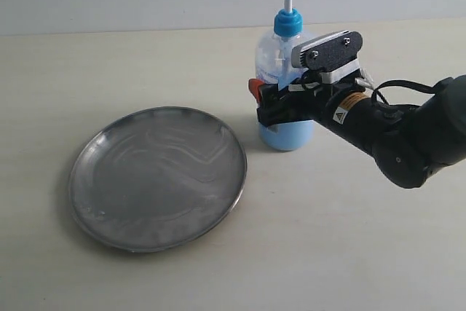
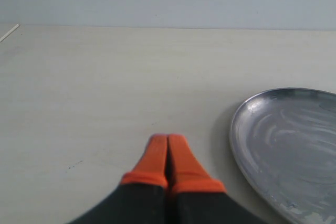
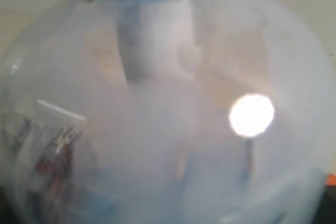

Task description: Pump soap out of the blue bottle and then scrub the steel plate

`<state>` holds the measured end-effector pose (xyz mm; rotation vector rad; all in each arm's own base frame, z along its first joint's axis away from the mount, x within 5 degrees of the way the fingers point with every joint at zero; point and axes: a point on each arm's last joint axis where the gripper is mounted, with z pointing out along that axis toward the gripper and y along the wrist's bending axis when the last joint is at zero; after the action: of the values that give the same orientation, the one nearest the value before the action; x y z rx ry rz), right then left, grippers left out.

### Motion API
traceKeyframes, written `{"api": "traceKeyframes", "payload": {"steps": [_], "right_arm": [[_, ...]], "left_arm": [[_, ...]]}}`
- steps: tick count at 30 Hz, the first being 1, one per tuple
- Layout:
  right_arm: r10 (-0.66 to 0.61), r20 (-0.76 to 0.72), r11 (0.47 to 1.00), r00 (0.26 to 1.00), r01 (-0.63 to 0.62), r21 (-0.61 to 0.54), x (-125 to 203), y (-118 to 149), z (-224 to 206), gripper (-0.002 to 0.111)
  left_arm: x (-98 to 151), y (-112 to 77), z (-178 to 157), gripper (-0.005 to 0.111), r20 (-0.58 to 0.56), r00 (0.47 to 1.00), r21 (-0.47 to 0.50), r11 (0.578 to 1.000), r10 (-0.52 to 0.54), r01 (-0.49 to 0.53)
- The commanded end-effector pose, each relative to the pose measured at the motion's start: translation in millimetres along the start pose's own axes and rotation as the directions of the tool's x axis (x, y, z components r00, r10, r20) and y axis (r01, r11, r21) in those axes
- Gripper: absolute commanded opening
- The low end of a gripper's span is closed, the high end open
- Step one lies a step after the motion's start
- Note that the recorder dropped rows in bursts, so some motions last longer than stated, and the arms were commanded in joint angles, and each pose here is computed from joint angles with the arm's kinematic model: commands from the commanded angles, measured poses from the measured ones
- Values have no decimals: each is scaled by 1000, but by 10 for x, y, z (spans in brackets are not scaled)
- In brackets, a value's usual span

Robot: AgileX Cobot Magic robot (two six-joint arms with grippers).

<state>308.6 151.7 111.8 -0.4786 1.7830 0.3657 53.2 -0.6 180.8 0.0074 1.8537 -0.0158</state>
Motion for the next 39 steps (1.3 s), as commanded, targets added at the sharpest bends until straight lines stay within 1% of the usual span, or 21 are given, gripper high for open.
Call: {"api": "traceKeyframes", "payload": {"steps": [1,5,10,15,20,23,30,32,34,36,39], "right_arm": [[-143,103,988,984,148,-40,-209,66,-28,0],[-160,116,985,980,166,-45,-243,77,-38,0],[-178,126,979,976,188,-74,-247,188,-35,0],[-234,128,968,964,244,-64,-246,300,-32,0],[-269,134,956,954,281,-80,-244,397,-34,0],[-259,128,962,957,268,-58,-246,400,-33,0],[-263,104,960,959,271,-67,-222,402,-31,0],[-275,92,957,957,282,-75,-207,470,-33,0],[-305,75,948,949,310,-67,-191,551,-38,0],[-312,45,950,949,312,-6,-180,562,-42,0],[-324,46,946,945,325,-14,-178,582,-44,0]], "left_arm": [[-3,-6,-1,0,14,1000,9,1000,4,-4],[-3,-6,-1,0,14,1000,9,1000,4,-4],[-3,-6,-1,0,14,1000,9,1000,4,-4],[-3,-6,-1,0,14,1000,9,1000,4,-4],[-3,-6,-1,0,14,1000,9,1000,4,-4],[-3,-6,-1,0,14,1000,9,1000,4,-4],[-3,-6,-1,0,14,1000,9,1000,4,-4],[-3,-6,-1,0,14,1000,9,1000,4,-4],[-3,-6,-1,0,14,1000,9,1000,4,-4],[-3,-6,-1,0,14,1000,9,1000,4,-4],[-3,-6,-1,0,14,1000,9,1000,4,-4]]}}
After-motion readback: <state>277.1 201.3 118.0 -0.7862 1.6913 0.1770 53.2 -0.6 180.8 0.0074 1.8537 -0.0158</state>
